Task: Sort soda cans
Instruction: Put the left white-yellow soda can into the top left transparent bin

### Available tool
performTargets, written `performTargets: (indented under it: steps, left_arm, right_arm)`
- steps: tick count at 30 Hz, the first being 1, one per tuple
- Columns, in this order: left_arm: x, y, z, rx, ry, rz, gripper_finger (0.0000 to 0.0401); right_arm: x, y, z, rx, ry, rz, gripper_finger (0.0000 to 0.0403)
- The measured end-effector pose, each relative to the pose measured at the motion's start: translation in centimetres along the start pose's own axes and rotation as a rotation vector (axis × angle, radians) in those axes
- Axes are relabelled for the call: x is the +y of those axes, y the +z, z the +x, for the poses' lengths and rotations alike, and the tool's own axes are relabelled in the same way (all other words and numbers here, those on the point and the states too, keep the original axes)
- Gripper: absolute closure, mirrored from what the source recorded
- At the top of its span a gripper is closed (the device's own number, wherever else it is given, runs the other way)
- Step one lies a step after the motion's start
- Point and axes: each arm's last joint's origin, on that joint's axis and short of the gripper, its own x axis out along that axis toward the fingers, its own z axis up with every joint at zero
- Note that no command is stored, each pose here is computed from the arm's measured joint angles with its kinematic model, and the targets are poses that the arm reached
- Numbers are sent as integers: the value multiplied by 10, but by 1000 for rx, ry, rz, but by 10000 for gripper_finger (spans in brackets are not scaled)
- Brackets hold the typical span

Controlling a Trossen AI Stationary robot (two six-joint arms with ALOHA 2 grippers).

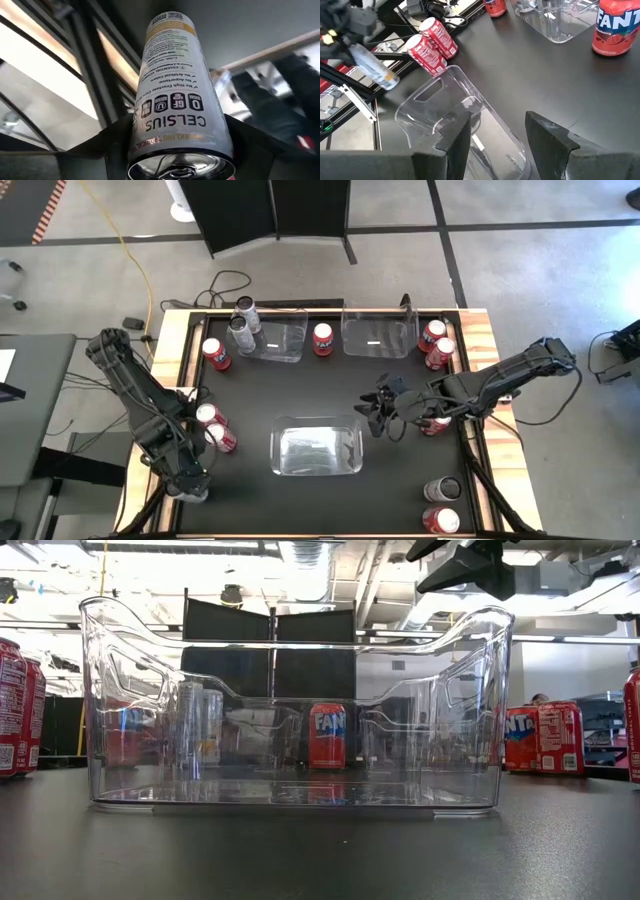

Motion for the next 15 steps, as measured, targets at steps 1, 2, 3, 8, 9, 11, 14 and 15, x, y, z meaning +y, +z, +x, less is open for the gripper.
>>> performTargets:
  steps: [1,2,3,8,9,11,14,15]
  left_arm:
    - [-3,-2,-6,5,-19,8,151]
    - [-6,-4,-12,11,-43,17,151]
    - [-9,-6,-18,15,-68,25,151]
    - [-23,-12,-56,-79,-250,101,151]
    - [-25,-12,-64,-98,-271,110,151]
    - [-26,-9,-79,-137,-304,117,151]
    - [-25,-4,-103,-213,-332,119,151]
    - [-23,-2,-111,-240,-330,117,151]
  right_arm:
    - [0,0,0,0,0,0,198]
    - [0,0,0,0,0,0,198]
    - [0,0,0,1,0,0,198]
    - [0,0,0,17,17,-19,198]
    - [0,0,0,20,18,-20,198]
    - [1,-1,0,23,22,-24,198]
    - [1,-1,0,25,23,-24,198]
    - [1,-1,0,26,24,-24,198]
